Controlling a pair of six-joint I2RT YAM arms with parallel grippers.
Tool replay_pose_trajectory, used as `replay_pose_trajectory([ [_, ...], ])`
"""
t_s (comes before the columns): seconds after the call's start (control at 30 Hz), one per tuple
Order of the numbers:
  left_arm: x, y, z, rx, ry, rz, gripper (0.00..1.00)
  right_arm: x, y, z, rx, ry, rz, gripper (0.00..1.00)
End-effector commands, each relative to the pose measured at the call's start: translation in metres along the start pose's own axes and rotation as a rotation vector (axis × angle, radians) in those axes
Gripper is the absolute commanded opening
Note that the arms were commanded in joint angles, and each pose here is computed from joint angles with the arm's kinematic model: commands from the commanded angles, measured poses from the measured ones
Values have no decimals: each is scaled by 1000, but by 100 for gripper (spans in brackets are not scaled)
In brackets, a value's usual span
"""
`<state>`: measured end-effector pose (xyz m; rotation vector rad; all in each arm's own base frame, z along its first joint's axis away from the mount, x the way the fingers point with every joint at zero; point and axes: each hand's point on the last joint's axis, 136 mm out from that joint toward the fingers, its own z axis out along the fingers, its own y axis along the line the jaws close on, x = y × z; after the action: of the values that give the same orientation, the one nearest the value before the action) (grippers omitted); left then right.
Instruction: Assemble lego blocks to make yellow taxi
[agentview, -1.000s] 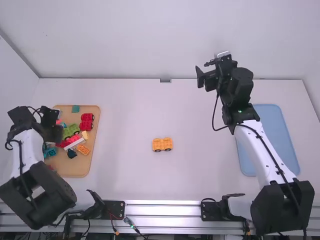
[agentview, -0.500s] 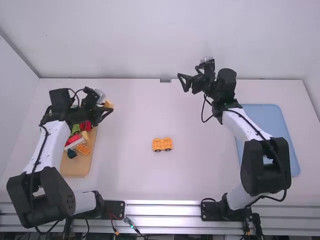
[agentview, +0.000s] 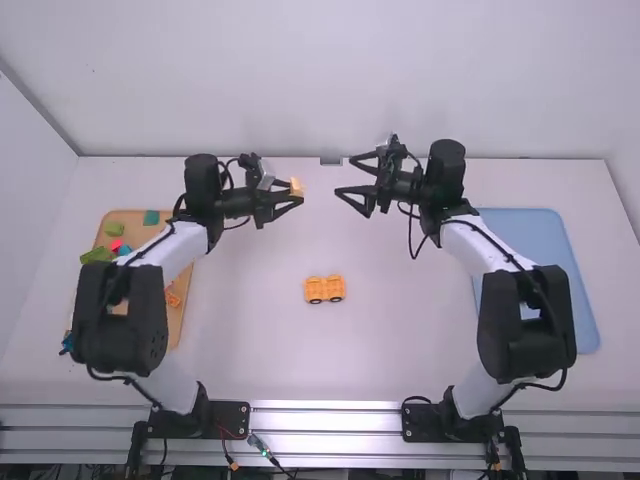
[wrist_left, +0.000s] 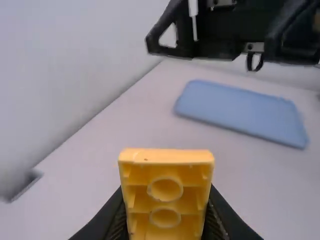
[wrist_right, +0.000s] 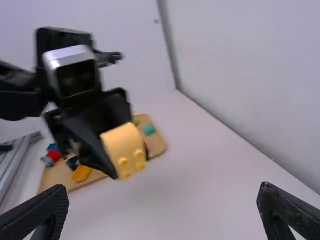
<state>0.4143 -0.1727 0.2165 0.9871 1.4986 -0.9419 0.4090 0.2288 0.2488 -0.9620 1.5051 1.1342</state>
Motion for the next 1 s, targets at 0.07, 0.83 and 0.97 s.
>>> replay_pose_trajectory([
  [0.07,-6,-33,20,210,-49,-154,4,4,31,21,-142,17,-102,100],
  [0.83,-8,-68,28,368,-63,-56,2,6,57,22,-281,24,-72,60],
  [0.97,-10,-67,28,366,-68,-48,3,7,58,23,-283,25,-72,54],
])
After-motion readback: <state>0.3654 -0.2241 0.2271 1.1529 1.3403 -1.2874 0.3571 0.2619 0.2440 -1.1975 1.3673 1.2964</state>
